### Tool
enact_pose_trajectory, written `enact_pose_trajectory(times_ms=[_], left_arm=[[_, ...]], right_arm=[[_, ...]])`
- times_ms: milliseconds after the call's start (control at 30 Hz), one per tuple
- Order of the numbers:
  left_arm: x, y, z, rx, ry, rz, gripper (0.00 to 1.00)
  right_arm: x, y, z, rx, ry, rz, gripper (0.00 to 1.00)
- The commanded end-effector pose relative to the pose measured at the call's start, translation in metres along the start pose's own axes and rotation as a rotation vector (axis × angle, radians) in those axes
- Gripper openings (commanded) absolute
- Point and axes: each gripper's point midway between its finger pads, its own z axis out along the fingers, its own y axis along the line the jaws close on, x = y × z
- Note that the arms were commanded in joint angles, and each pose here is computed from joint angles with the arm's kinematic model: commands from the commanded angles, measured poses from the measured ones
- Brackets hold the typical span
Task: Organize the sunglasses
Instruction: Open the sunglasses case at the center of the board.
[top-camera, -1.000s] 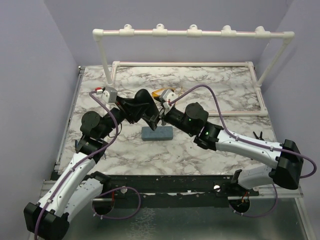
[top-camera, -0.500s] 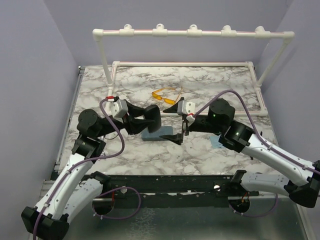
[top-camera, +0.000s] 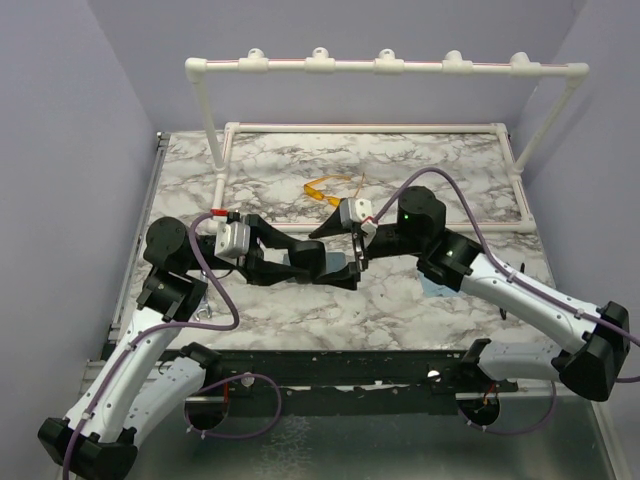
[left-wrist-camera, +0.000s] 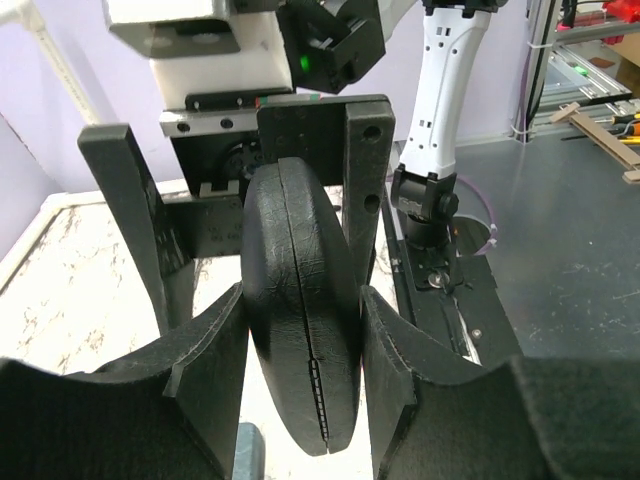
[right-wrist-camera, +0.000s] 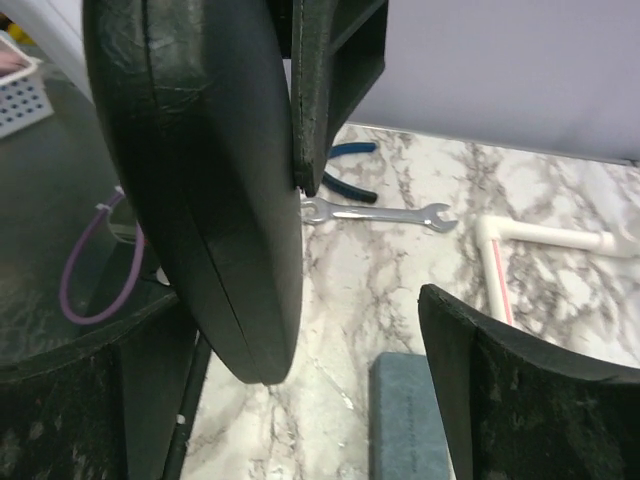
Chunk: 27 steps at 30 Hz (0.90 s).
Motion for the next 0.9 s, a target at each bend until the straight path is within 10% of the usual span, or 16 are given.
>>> enact_pose_trajectory(times_ms=[0, 667, 867], left_arm=[[-0.013, -0.001, 0.001, 0.01, -0.016, 0.06, 0.0], [-0.024, 0.018, 0.002, -0.113, -0.068, 0.021, 0.0], [-0.024, 0.034, -0.001, -0.213, -0.083, 0.006, 0.27]], right_arm=[[-0.02, 0.01, 0.012, -0.118, -0.084, 0.021, 0.91], [-0.016, 0.006, 0.007, -0.043, -0.133, -0.011, 0.4], [-0.019, 0.0, 0.005, -0.001, -0.143, -0.013, 0.33]])
